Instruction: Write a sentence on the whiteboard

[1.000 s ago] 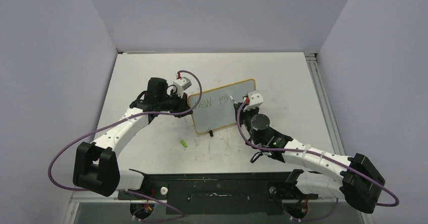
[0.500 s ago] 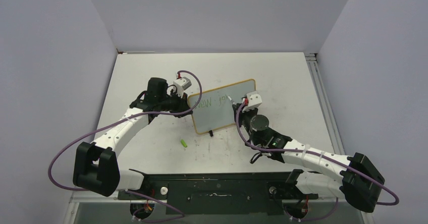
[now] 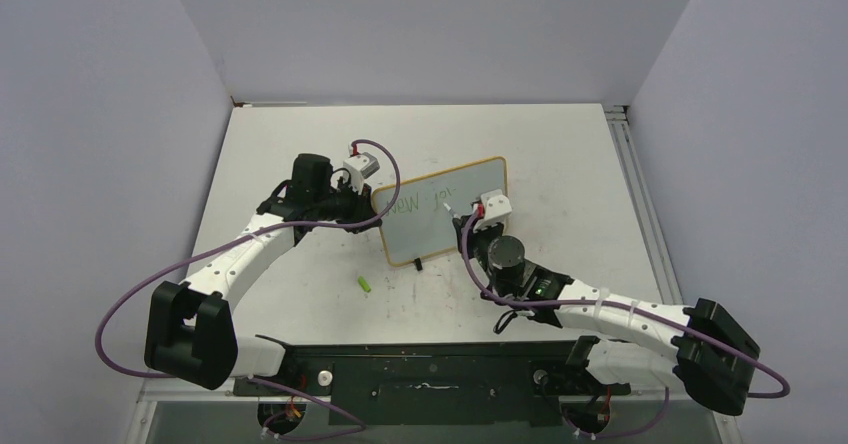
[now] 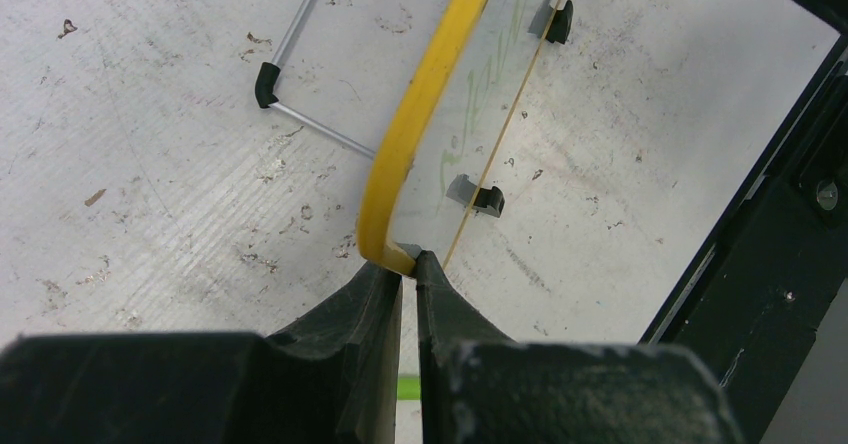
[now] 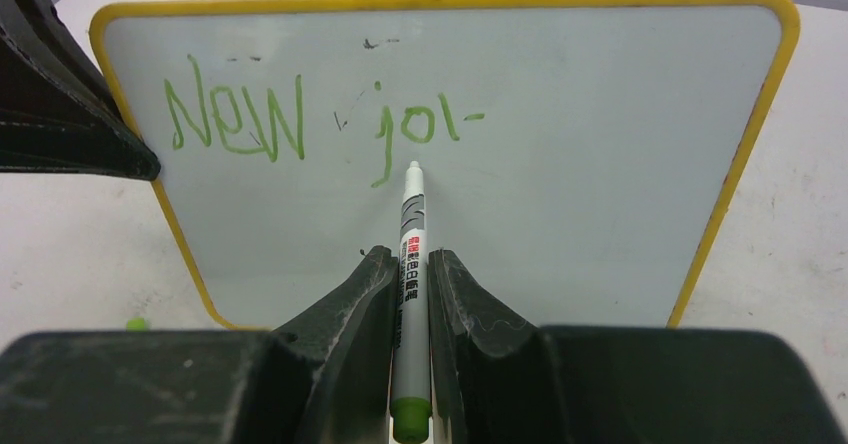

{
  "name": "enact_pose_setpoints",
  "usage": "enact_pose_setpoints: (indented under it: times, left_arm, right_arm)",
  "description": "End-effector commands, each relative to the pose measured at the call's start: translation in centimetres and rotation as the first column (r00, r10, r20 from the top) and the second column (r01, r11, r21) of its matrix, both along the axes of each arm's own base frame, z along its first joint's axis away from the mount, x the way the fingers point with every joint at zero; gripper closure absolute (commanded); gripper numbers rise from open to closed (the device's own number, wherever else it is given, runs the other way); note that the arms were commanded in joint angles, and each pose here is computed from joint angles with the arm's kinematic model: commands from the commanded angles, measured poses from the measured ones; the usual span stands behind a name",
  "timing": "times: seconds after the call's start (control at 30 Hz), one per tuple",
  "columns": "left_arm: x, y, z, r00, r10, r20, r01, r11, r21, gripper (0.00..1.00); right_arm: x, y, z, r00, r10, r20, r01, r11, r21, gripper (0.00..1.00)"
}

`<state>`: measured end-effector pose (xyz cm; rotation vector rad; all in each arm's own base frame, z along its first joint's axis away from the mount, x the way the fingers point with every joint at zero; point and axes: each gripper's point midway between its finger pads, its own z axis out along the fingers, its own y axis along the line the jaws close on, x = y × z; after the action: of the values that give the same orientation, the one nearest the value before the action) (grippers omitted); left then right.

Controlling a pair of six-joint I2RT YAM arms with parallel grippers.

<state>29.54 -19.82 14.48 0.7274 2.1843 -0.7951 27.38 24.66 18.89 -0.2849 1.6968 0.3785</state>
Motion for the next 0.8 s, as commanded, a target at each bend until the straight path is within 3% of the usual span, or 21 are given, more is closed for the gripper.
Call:
enact_pose_setpoints:
  times: [0.0, 0.37, 0.77]
  left_arm:
    - [0.0, -0.4, 0.4, 1.0, -0.021, 0.013, 0.021, 1.0, 0.011, 1.0]
    - [0.0, -0.4, 0.4, 1.0, -0.022, 0.011, 0.022, 1.0, 0.011, 1.0]
    - [0.0, -0.4, 0.4, 1.0, -0.02, 0.013, 0.02, 1.0, 0.013, 1.0]
  right_arm:
    - [-0.7, -0.1, 0.4, 1.0, -0.014, 0.005, 0.014, 1.0, 0.017, 0.95]
    - [0.6, -2.3, 3.2, 0.995, -0.083, 0.062, 0.08, 0.996, 0.046, 0.95]
    - [1.6, -1.4, 4.5, 0.993, -0.068, 0.1, 0.063, 0.996, 0.055, 0.95]
